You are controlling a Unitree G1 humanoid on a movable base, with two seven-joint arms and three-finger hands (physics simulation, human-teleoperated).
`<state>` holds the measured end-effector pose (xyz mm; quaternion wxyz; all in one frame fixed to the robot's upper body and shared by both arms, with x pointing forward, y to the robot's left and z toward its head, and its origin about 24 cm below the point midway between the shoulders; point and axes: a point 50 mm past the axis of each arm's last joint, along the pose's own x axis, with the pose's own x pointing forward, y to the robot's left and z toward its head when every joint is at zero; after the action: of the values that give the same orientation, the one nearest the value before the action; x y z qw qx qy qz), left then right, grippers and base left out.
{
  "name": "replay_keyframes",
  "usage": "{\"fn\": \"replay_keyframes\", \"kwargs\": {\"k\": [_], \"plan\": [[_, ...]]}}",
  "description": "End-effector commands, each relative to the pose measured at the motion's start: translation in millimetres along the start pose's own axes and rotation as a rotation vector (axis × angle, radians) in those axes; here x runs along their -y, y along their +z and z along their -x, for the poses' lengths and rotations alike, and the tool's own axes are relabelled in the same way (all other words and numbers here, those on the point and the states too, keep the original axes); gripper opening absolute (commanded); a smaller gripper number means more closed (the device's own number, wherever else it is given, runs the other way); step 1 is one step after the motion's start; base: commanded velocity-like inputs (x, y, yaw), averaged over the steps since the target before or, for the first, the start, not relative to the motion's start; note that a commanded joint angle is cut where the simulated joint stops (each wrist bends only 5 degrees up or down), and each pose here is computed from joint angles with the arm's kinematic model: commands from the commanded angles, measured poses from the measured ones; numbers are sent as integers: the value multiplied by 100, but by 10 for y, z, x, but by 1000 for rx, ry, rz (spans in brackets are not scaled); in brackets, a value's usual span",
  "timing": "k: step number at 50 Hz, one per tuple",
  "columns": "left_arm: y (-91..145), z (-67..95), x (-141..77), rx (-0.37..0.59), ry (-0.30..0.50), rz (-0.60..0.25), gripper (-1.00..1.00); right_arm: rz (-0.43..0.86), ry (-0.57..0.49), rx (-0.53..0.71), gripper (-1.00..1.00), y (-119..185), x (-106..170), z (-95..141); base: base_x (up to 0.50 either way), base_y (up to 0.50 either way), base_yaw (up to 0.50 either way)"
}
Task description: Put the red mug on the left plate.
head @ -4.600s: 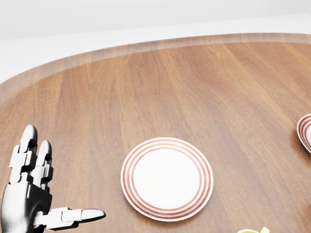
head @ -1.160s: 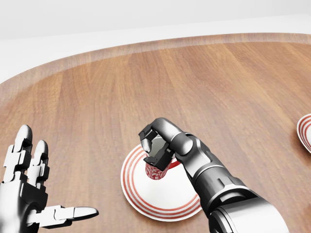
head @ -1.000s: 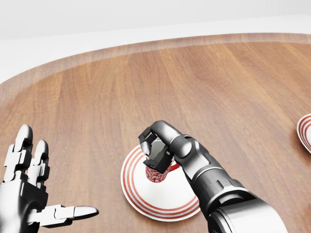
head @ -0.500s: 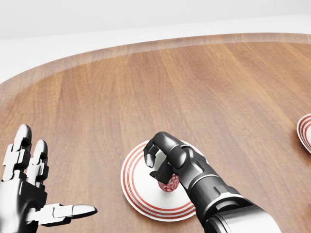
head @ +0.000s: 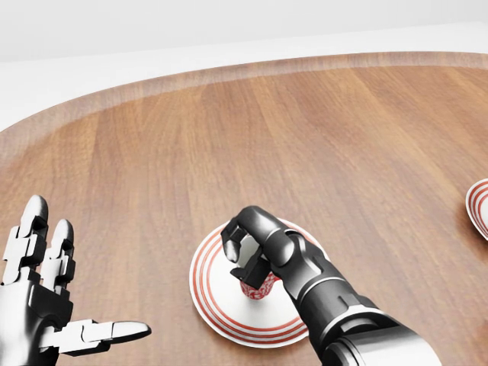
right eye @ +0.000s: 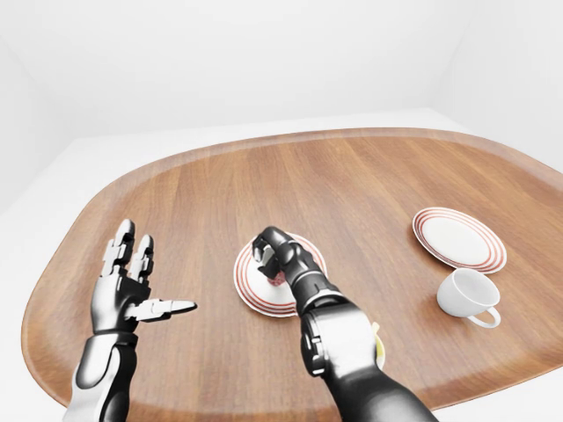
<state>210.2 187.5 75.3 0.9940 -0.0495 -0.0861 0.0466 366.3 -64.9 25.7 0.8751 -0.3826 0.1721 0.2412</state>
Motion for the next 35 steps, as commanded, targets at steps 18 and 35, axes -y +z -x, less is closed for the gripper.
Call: {"fn": "replay_keyframes", "kwargs": {"k": [18, 35], "plan": [[-4, -2, 6, -1, -2, 0, 100, 8, 16, -44, 100, -47, -21, 1, 0, 0, 0], [2, -1, 2, 1, 0, 0, 100, 39, 38, -53, 100, -52, -28, 2, 0, 0, 0]]}}
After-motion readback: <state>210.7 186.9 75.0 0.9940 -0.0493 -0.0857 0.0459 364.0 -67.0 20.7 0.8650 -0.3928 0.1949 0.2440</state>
